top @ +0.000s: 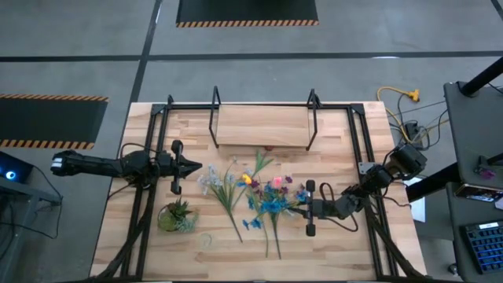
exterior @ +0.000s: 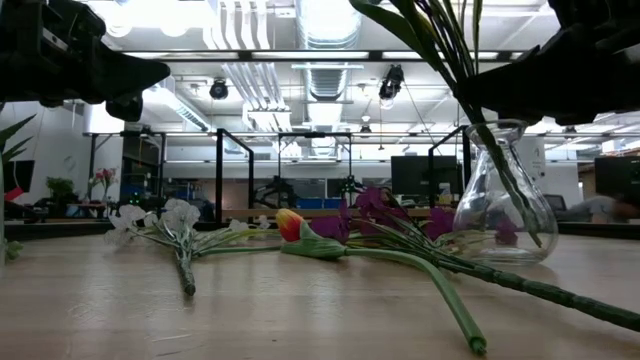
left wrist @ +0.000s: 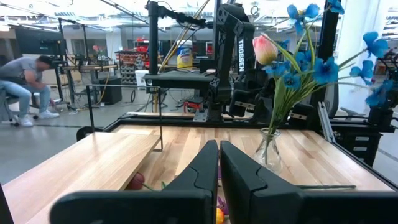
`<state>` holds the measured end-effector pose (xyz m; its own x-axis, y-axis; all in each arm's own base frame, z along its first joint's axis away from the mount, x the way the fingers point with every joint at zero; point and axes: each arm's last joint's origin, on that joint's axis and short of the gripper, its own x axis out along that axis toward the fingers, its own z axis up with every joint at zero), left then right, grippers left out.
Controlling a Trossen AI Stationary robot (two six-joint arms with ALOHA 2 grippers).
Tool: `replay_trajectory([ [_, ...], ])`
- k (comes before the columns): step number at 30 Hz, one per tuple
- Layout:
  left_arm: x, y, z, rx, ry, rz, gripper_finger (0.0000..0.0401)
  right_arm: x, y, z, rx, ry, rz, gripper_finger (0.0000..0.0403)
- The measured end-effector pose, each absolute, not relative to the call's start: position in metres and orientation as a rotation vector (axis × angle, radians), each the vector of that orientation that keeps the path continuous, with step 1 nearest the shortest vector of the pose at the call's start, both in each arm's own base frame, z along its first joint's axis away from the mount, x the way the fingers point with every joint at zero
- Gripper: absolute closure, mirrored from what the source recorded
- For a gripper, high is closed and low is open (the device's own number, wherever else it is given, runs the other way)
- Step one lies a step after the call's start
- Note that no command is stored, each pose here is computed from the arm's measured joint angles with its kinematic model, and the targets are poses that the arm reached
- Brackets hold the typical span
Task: Pick and place flowers into a vace then onto a shelf
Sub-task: Put the blue flowers into the right transparent vase
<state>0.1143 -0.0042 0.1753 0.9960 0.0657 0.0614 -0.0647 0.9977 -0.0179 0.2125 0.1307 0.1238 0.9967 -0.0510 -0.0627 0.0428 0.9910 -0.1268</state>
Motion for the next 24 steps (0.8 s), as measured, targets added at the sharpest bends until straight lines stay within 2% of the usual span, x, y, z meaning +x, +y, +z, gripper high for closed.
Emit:
replay_trajectory([
  [24, 0.114, -0.004, 0.175, -0.016, -0.062, 0.065, 0.0401, 0.169, 0.108, 0.129, 0.01, 0.055, -0.013, 0.039],
])
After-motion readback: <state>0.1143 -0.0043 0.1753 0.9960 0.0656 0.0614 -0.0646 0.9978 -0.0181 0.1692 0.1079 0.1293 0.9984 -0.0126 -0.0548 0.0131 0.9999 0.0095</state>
